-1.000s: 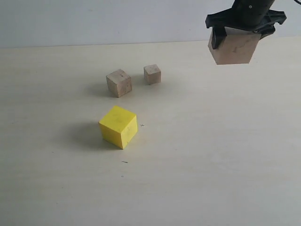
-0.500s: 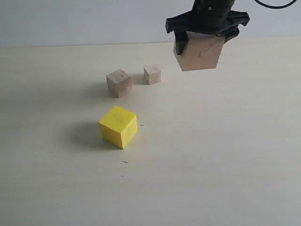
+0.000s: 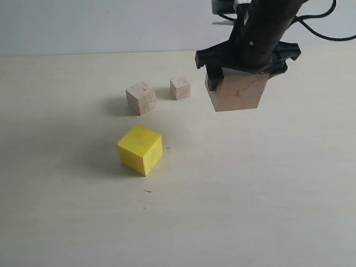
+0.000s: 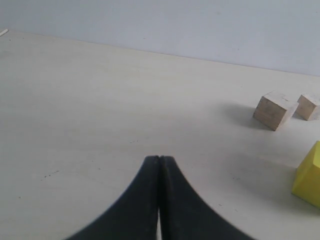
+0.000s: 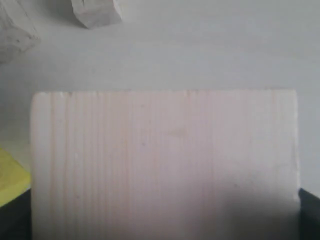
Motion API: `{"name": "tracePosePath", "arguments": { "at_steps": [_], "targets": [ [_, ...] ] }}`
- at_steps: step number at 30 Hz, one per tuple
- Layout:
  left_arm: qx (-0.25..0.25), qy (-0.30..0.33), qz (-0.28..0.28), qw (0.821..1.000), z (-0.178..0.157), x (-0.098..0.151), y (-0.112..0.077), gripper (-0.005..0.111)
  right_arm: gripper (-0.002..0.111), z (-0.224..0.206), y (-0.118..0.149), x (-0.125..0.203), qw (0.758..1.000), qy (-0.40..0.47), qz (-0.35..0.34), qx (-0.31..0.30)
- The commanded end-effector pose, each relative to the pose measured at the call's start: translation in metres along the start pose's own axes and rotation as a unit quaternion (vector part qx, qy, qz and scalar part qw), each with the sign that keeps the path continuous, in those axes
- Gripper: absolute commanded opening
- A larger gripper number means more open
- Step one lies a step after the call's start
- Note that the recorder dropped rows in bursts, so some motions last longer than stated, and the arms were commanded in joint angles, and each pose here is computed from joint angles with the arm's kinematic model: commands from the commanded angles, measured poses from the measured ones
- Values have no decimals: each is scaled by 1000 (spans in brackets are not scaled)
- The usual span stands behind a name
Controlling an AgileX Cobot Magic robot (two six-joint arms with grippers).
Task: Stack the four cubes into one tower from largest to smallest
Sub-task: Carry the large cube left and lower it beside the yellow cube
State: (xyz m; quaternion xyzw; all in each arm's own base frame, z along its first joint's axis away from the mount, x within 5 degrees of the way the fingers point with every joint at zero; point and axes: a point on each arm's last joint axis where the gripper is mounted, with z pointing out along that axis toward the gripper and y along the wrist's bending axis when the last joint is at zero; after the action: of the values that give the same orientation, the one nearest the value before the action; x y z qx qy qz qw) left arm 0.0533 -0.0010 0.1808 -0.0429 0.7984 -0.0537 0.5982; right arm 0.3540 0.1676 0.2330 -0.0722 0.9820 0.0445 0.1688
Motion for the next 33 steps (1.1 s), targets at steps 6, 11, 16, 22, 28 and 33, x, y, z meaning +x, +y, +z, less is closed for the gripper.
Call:
{"name": "tracePosePath", "arguments": {
  "at_steps": [6, 11, 16, 22, 28, 33],
  "targets": [
    [-2, -3, 2, 1000, 0, 0, 0, 0, 0, 14, 28, 48, 999, -31, -36, -25],
    [-2, -3, 2, 1000, 0, 0, 0, 0, 0, 16, 39, 49, 998, -56, -22, -12],
    [-2, -3, 2, 1000, 0, 0, 0, 0, 0, 40, 37, 55, 999, -26, 3, 21],
    [-2, -3, 2, 1000, 0, 0, 0, 0, 0, 47, 39, 55, 999, -27, 29, 18],
    [-2, -3, 2, 1000, 0, 0, 0, 0, 0, 56, 41, 58, 999, -20, 40, 25],
    [-2, -3, 2, 1000, 0, 0, 0, 0, 0, 63, 52, 64, 998, -29, 24, 52]
  ]
}}
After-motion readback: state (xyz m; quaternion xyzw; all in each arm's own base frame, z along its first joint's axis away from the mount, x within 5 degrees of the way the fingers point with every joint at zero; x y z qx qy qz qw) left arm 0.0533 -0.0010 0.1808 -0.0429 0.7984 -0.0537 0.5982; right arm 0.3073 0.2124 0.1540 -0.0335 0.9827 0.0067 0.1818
